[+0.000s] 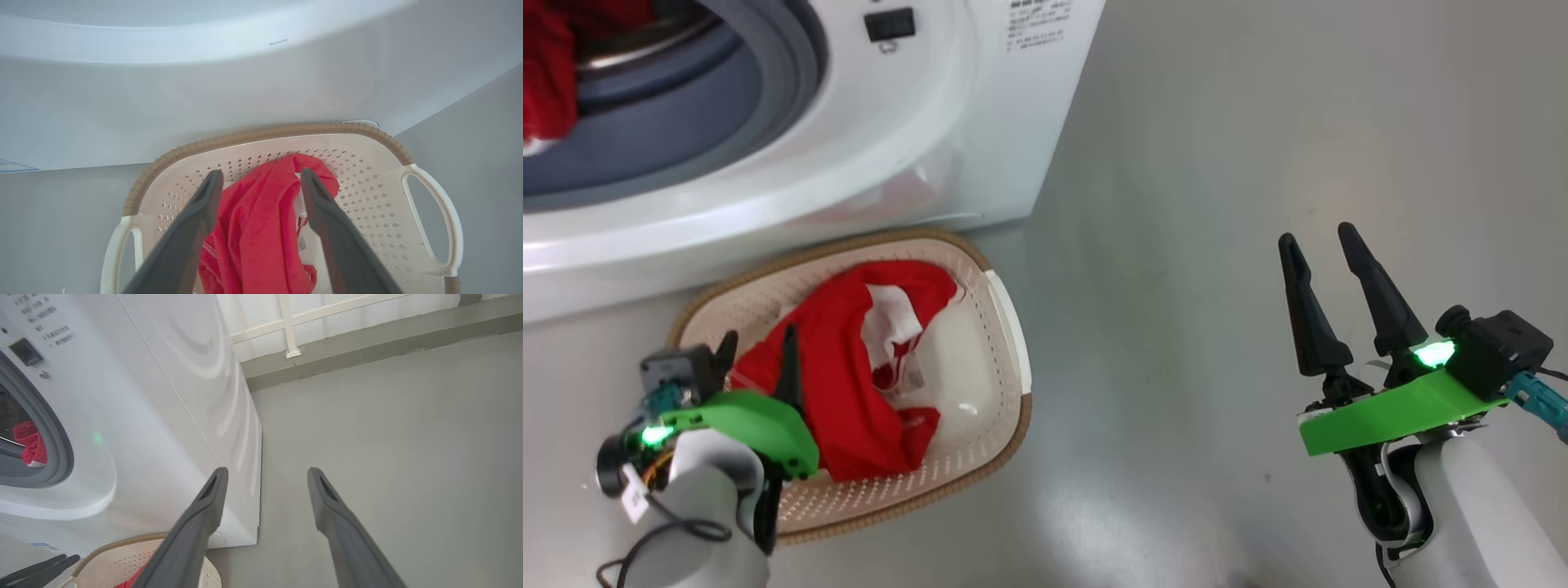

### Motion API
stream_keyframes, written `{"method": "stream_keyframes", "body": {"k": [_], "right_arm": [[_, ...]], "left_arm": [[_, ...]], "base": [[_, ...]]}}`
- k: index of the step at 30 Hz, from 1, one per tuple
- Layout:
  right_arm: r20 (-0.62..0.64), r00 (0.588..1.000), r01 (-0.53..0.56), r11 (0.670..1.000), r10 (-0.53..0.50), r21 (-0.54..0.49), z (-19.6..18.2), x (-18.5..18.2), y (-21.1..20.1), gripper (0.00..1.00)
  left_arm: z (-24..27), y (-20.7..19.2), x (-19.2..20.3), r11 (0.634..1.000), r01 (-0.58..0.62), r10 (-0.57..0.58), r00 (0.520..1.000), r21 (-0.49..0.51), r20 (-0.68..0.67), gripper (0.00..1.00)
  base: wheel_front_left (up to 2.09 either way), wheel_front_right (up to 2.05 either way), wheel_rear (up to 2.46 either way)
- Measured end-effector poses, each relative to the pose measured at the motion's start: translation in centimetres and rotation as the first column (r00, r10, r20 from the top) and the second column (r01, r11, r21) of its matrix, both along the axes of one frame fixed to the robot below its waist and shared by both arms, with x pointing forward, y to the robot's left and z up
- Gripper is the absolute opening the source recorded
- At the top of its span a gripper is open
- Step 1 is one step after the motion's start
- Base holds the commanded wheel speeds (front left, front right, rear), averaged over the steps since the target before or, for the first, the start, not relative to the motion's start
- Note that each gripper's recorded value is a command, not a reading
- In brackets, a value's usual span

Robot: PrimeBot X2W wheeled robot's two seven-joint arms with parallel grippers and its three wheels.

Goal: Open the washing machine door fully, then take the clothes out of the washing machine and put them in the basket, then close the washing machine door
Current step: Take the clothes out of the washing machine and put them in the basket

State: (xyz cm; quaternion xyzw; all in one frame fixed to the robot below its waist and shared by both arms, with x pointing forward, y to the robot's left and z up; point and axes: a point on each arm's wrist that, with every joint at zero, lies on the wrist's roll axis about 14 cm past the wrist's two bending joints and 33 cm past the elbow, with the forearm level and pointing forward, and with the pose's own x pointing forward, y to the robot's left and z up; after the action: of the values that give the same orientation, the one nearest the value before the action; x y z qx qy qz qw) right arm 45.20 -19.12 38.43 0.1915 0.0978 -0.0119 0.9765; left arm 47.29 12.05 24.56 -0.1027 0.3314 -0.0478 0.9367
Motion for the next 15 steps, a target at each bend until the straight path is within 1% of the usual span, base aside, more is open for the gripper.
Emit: {"method": "stream_keyframes", "body": {"k": [7, 15], "right_arm": [[0.049, 0.999, -0.011, 1.0, 0.012, -0.007, 2.3, -0.3, 0.1, 1.0], [0.072, 0.997, -0.033, 0.999, 0.034, -0.012, 4.0, -1.9, 0.5, 1.0]], "left_arm": [[3.4, 1.1, 0.0, 1.0, -0.032, 0.031, 0.995, 0.001, 0.097, 1.0], [8.4, 2.1, 0.2, 0.998, -0.064, 0.064, 0.97, -0.011, 0.236, 1.0]], "base": [[0.0, 0.0, 0.0], [0.0, 0.0, 0.0]]}}
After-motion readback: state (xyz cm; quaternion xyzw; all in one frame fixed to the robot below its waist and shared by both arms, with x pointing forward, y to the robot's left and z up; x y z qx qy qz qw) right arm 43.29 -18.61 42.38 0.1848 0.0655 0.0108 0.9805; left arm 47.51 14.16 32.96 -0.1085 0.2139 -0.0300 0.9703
